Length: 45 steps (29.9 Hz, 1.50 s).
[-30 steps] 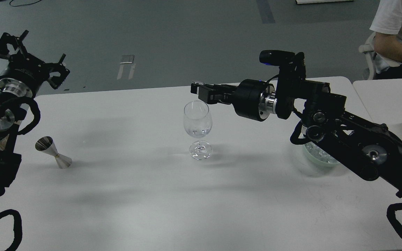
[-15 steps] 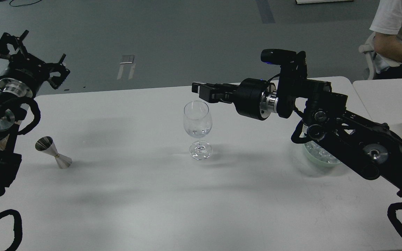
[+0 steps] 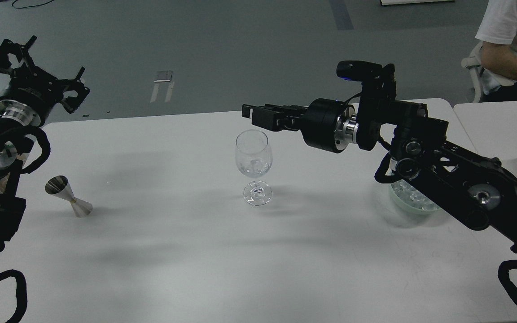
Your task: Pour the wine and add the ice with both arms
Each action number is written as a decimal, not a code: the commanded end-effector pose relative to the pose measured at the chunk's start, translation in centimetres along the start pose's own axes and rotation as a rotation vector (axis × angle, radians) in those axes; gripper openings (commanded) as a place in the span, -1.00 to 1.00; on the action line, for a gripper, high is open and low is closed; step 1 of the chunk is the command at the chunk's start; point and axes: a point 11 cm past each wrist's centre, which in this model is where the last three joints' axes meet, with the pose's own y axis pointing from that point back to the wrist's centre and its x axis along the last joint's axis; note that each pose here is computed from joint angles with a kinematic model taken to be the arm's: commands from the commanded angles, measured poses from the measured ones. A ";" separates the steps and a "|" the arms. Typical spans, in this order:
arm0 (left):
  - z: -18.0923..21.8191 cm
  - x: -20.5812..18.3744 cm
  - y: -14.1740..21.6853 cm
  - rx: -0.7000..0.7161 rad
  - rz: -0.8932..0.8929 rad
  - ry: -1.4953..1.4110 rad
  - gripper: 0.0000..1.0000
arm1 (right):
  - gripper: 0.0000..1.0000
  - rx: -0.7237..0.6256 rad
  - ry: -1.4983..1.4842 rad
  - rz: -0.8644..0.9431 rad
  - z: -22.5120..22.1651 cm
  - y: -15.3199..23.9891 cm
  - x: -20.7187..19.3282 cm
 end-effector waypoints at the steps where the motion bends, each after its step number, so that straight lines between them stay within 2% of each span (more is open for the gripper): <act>1: 0.1 0.0 0.0 -0.002 -0.001 0.000 0.98 | 0.98 0.019 -0.025 0.080 -0.4 0.5 2.6; 7: -0.1 0.0 0.0 0.000 -0.001 0.002 0.98 | 1.00 0.130 -0.176 0.235 -2.6 0.4 6.1; 11: -0.2 -0.1 0.0 0.006 -0.008 -0.003 0.98 | 1.00 0.141 -0.331 0.296 -1.5 -0.7 6.8; 17: -0.1 0.2 0.2 0.003 -0.003 -0.005 0.98 | 1.00 0.087 -0.521 0.564 2.8 1.4 10.6; 21: -0.4 0.2 0.1 0.008 -0.003 -0.005 0.98 | 1.00 0.156 -0.861 0.652 6.2 2.8 12.1; 25: -0.6 0.2 0.1 0.011 -0.002 -0.003 0.98 | 1.00 0.178 -1.051 0.705 9.2 3.9 12.3; 29: -0.9 0.1 0.0 0.012 -0.005 0.003 0.98 | 1.00 0.212 -1.213 0.810 12.7 6.9 13.3; 33: -1.1 0.6 0.3 0.010 0.007 0.011 0.98 | 1.00 0.321 -1.461 0.887 15.5 8.8 13.3; 45: -1.0 1.0 0.4 -0.026 0.013 0.067 0.98 | 1.00 0.375 -1.599 1.012 19.2 11.7 13.5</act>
